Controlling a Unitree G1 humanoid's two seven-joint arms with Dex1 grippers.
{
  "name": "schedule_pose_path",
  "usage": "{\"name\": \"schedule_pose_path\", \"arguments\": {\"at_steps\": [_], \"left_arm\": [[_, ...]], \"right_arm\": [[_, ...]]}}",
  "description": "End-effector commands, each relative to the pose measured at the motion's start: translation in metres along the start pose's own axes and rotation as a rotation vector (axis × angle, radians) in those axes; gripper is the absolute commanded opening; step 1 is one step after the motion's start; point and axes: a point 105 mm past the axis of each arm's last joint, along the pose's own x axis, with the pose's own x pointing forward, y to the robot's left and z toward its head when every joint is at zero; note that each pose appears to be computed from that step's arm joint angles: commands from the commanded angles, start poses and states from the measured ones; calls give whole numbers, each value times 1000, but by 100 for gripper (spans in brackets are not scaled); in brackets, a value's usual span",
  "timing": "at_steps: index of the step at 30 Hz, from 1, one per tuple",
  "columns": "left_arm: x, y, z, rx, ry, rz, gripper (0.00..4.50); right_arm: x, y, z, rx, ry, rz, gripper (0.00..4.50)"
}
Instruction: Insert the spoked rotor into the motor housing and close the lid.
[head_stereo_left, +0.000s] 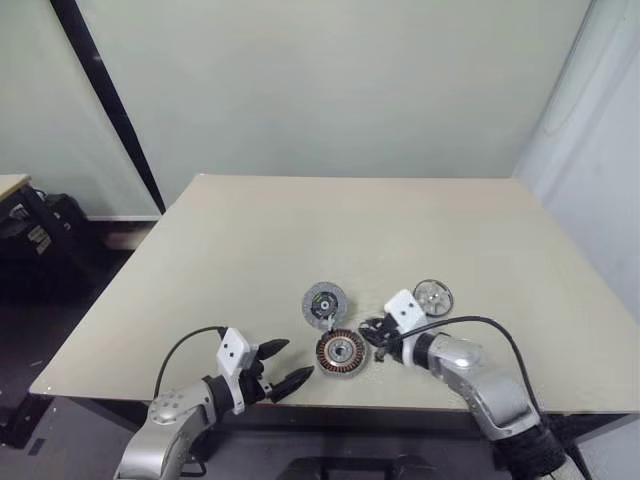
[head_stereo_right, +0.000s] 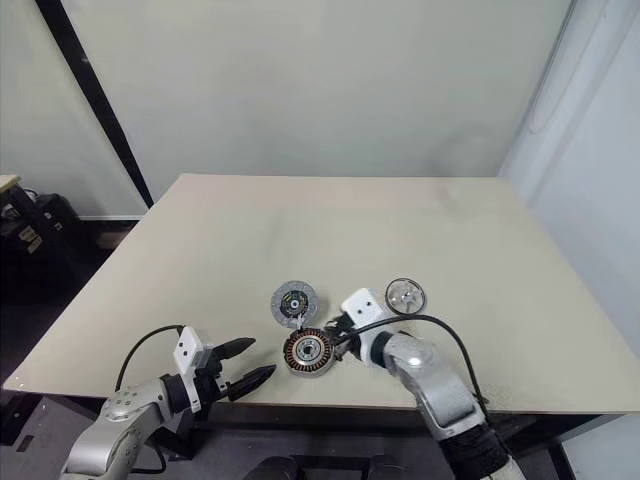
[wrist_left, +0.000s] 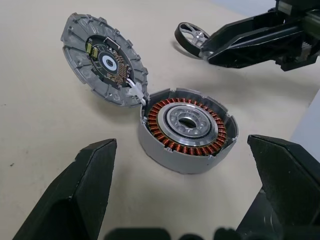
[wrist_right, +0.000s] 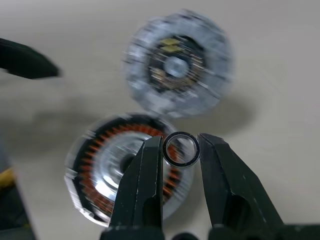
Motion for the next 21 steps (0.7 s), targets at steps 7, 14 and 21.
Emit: {"name": "schedule_pose_path", "arguments": {"at_steps": [7, 14, 21], "left_arm": [[-6, 2, 1, 81, -3, -6, 450], [-5, 0, -1, 96, -5, -7, 450], [-5, 0, 0, 109, -22, -8, 450]], "right_arm": [[18, 29, 6, -45, 13, 116, 75], [25, 27, 0, -38, 29, 102, 75], [27, 21, -3, -31, 31, 73, 75]]}}
